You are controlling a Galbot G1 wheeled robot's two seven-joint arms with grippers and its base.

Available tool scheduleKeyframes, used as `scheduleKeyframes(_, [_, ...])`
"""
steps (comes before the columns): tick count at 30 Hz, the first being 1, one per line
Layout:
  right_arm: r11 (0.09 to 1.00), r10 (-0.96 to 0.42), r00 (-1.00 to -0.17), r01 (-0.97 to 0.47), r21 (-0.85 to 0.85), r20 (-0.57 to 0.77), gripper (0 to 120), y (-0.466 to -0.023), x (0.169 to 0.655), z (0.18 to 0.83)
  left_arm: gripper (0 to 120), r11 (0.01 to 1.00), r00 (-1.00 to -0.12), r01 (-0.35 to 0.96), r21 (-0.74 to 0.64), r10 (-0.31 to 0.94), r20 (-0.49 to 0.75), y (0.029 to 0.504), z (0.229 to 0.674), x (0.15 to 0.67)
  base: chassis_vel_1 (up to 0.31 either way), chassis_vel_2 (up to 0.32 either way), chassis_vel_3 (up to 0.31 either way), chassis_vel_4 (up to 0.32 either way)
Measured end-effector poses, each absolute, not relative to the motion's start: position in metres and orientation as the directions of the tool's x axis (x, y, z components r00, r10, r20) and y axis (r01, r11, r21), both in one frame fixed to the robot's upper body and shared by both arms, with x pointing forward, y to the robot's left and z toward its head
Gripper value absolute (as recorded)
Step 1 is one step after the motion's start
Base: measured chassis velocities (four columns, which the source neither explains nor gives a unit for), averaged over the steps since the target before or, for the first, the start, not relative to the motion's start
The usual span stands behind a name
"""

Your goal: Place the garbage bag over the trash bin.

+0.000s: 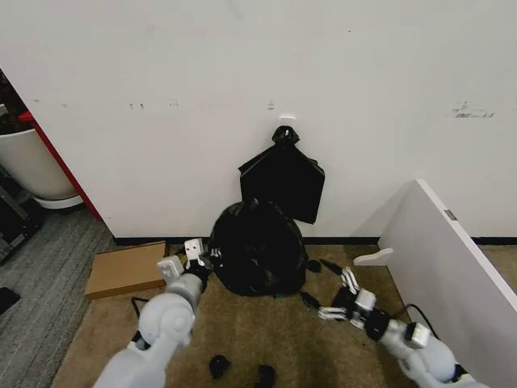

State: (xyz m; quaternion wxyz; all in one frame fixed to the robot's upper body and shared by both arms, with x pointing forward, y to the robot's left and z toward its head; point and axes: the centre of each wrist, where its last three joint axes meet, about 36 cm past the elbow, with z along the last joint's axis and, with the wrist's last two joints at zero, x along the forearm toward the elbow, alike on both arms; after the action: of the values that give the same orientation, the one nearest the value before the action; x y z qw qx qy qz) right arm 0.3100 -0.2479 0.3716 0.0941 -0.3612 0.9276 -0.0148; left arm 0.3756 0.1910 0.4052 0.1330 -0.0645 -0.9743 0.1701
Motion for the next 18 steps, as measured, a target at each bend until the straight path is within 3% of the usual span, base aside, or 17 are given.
scheduleKeyframes(1, [0.739,-0.673,-0.721,-0.667,-0.095,-0.164,100,-0.248,0.31,0.372,1,0.934,-0.956,0.08,-0.349,0.171,0.237,0.191,0.405,0.376,0.0,0.0,0.0,0.0])
scheduleKeyframes(3, [0.808,-0.588,-0.801,-0.589,-0.025,-0.112,100,-0.211,0.295,0.394,1,0.941,-0.968,0.083,-0.328,0.154,0.198,0.188,0.394,0.375,0.0,0.0,0.0,0.0])
scheduleKeyframes(6, [0.858,-0.511,-0.859,-0.507,0.085,0.026,91,-0.164,0.277,0.421,1,0.942,-0.976,0.087,-0.325,0.145,0.159,0.183,0.382,0.376,0.0,0.0,0.0,0.0])
scheduleKeyframes(9, [0.873,-0.484,-0.869,-0.47,0.13,0.106,85,-0.147,0.272,0.432,1,0.94,-0.979,0.094,-0.327,0.147,0.142,0.18,0.378,0.376,0.0,0.0,0.0,0.0])
scheduleKeyframes(12, [0.892,-0.445,-0.87,-0.408,0.195,0.214,70,-0.126,0.274,0.448,1,0.939,-0.982,0.128,-0.32,0.165,0.09,0.179,0.37,0.378,0.0,0.0,0.0,0.0])
scheduleKeyframes(18, [0.906,-0.418,-0.866,-0.376,0.196,0.273,48,-0.111,0.3,0.46,1,0.941,-0.981,0.178,-0.287,0.193,0.027,0.181,0.364,0.379,0.0,0.0,0.0,0.0])
